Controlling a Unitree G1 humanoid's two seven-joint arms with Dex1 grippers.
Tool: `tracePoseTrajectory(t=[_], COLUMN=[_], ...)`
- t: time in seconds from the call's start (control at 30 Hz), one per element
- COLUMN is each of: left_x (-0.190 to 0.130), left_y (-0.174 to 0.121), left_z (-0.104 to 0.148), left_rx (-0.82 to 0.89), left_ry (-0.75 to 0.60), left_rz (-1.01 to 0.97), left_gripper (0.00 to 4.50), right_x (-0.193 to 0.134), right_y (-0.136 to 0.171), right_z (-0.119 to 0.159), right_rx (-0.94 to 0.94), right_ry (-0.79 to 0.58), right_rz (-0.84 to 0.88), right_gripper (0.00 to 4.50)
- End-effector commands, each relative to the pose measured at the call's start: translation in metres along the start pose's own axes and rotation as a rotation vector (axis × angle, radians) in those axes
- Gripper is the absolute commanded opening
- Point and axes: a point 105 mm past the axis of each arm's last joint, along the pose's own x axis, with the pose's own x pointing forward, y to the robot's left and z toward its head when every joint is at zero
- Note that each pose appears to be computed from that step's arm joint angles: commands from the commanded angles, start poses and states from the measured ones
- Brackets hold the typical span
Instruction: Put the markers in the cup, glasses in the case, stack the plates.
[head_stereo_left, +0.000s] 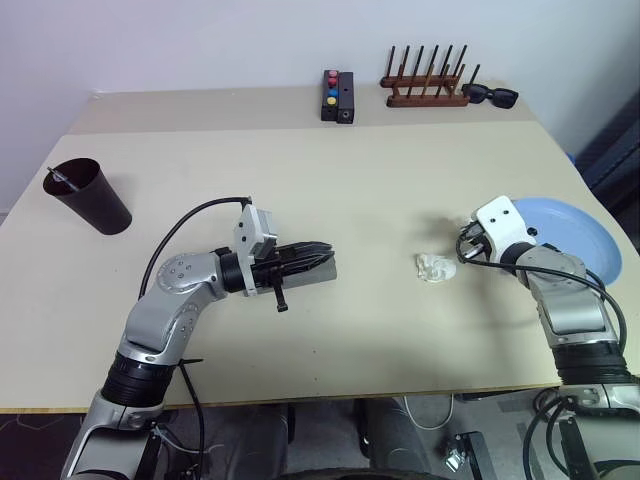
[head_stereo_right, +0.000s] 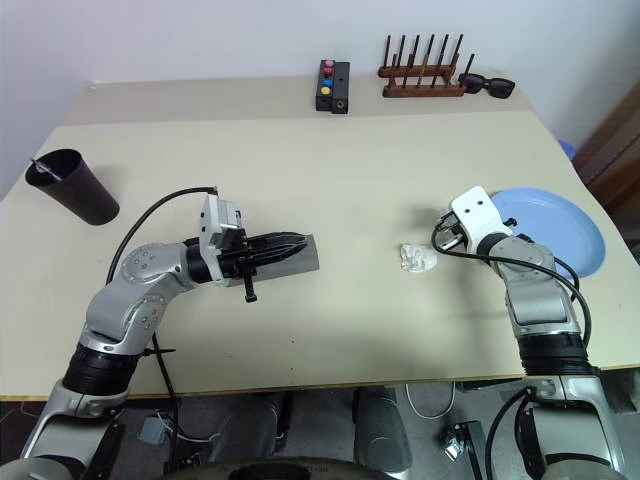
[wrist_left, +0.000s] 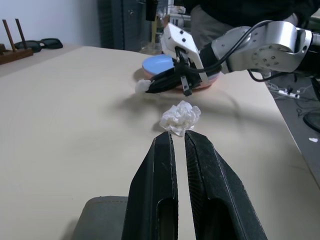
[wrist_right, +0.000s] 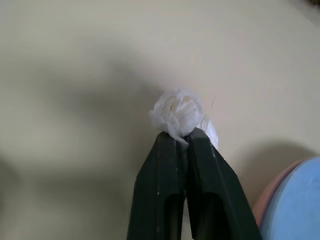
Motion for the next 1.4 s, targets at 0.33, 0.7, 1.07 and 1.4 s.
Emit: tracePoseTrajectory(t=[0.33, 0.7, 1.07, 1.4], left_x=[0.014, 0.014, 0.009, 0.002], left_y=[0.0, 0.0, -0.001, -0.005], left_z=[0.01, 0.011, 0.011, 0.012], left_rx=[0.038, 0.037, 0.037, 0.027], left_ry=[-0.043, -0.044, -0.035, -0.023], left_rz=[-0.058, -0.074, -0.051, -0.026], left_gripper=[0.35, 0.35, 0.35, 0.35], right_x=[-0.075, -0.078, -0.056, -0.04], right_y=[-0.092, -0.062, 0.055, 0.066], right_z=[-0.022, 0.008, 0.021, -0.002], right_rx=[-0.083, -0.098, 0.034, 0.043], right_ry=[0.147, -0.047, -0.156, -0.084], right_rz=[-0.281, -0.104, 0.368, 0.39], right_gripper=[1.37, 4.47, 4.47, 2.61])
